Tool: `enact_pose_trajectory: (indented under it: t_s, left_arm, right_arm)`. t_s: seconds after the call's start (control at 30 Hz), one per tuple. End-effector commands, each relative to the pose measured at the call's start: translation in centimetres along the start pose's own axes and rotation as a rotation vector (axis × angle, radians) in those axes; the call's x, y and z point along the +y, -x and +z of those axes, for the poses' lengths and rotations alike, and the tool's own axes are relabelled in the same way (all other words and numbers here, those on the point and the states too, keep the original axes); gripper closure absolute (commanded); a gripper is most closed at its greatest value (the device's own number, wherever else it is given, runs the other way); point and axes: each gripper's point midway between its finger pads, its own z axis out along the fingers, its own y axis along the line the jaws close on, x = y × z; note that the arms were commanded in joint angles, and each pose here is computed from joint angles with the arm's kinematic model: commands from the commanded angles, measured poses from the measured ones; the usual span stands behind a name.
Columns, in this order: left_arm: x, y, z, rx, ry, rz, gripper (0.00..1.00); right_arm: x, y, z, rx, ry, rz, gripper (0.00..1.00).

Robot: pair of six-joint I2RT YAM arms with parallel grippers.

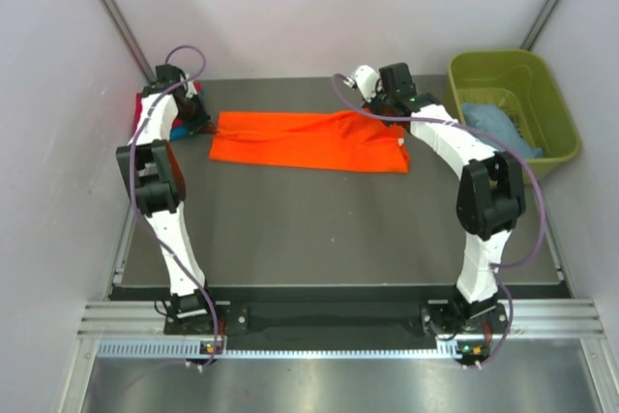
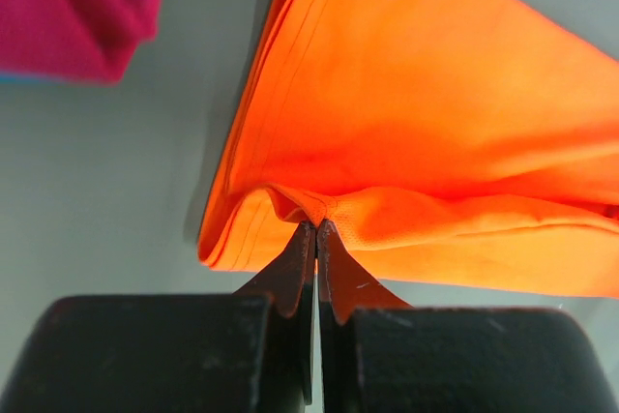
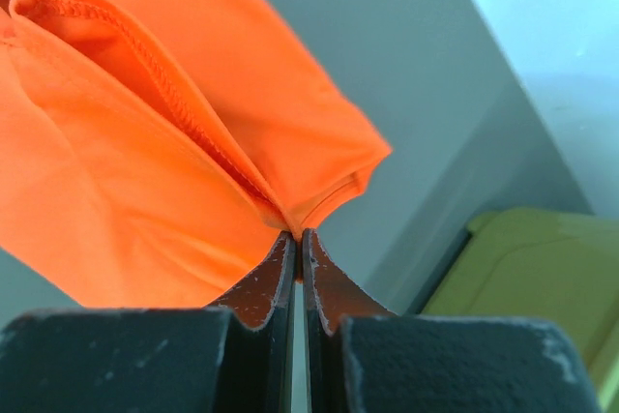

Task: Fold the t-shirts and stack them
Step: Fold the tshirt

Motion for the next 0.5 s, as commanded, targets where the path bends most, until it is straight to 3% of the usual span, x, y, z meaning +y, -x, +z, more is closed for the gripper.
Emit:
enact_pose_trajectory:
  t_s: [0.0,0.33,0.43,0.47]
  left_arm:
    - [-1.7,2.9,-0.5,-0.098,-0.020,0.054,1.00]
    - [-1.1,2.9,1.2,-0.102,0.029,0.066,1.00]
    - [-0.7,3.2,1.0,-0.120,0.071,0.066,1.00]
    - [-0.6,3.6,0.5,-0.135,0.087,0.067,0.87]
  right_arm:
    - [-3.4,2.8,0.3,-0.074,-0.093,0.007,1.00]
    - [-3.4,2.7,4.6,-0.050,-0.095,0.004,1.00]
    - [-4.2,2.4,5.4,-0.027,-0.145,0.022,0.94]
    - [-4.7,2.6,5.3,-0.031,-0.168,0.032,0.84]
